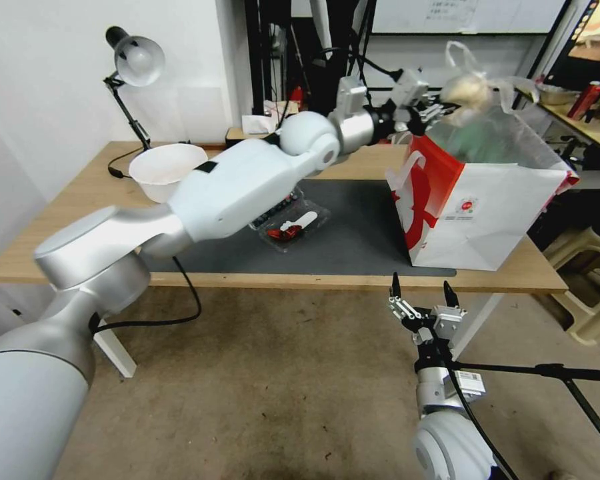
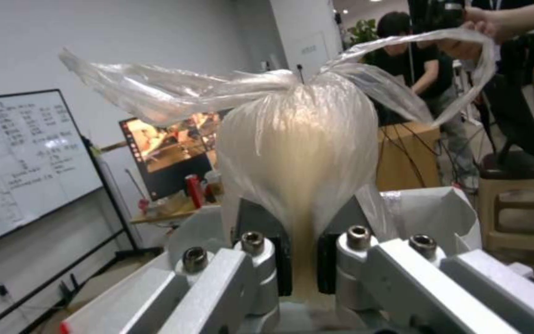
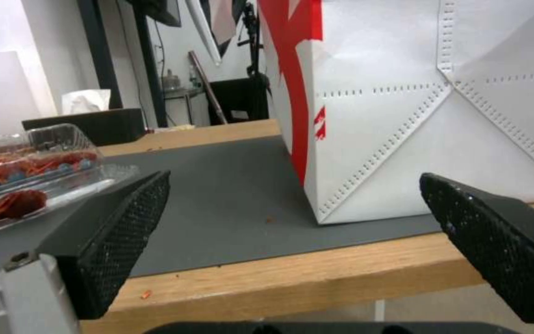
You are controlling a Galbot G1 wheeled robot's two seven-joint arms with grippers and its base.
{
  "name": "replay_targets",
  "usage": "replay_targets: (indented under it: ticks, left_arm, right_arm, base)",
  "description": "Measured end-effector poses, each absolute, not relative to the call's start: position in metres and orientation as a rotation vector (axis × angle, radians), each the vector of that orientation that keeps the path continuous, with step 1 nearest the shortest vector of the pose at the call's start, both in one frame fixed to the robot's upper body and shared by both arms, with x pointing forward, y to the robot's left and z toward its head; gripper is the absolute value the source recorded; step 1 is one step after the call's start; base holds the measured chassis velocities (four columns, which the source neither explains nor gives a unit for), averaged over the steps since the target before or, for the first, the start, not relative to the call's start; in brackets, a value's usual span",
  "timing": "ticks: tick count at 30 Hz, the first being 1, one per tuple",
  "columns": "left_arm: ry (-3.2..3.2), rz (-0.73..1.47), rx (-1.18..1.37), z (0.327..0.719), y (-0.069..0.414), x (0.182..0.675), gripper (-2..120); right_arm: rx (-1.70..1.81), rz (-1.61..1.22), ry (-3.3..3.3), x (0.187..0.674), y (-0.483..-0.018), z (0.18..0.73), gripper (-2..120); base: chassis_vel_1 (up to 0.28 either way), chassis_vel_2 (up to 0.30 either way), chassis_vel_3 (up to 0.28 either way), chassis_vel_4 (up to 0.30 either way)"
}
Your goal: Pick up the trash from the table and place it into the takeout bag.
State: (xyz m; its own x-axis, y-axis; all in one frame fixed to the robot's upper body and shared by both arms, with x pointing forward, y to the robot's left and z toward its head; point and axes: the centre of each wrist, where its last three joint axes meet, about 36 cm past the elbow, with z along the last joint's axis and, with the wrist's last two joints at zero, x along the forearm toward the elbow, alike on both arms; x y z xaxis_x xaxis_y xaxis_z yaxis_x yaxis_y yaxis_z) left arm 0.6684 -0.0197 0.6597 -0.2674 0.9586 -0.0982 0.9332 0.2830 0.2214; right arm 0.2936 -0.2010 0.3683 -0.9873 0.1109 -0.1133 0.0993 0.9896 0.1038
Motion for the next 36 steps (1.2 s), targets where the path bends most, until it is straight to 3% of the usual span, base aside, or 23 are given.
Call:
replay_targets:
  ticks: [10,27,30,31,32,36]
  left_arm:
    - [2.338,0.259,1.795,0.648,-0.052,0.673,7]
    - [2.369,0.279,1.769,0.646,-0.047,0.676,67]
    - [2.376,0.237,1.743,0.650,-0.041,0.675,90]
    - [2.376,0.237,1.743,0.650,-0.041,0.675,90]
    - [2.389,0.186,1.709,0.653,-0.032,0.675,99]
    - [2.425,0.131,1.652,0.653,-0.009,0.677,100]
  right_arm:
    - [0.165,0.153,3.011,0.295,-0.202,0.369,100]
    - [0.165,0.155,3.004,0.296,-0.202,0.369,100]
    - [0.165,0.157,3.003,0.296,-0.201,0.369,100]
    - [0.165,0.157,3.003,0.296,-0.201,0.369,100]
    - [0.165,0.157,3.003,0.296,-0.201,0.369,100]
    - [0.164,0.155,3.003,0.295,-0.201,0.370,100]
  base:
    - [0.000,0.000,0.000,0.000]
    - [0.000,0.000,0.000,0.000]
    - [0.000,0.000,0.000,0.000]
    - [0.000,0.000,0.000,0.000]
    - [0.000,0.000,0.000,0.000]
    - [0.000,0.000,0.000,0.000]
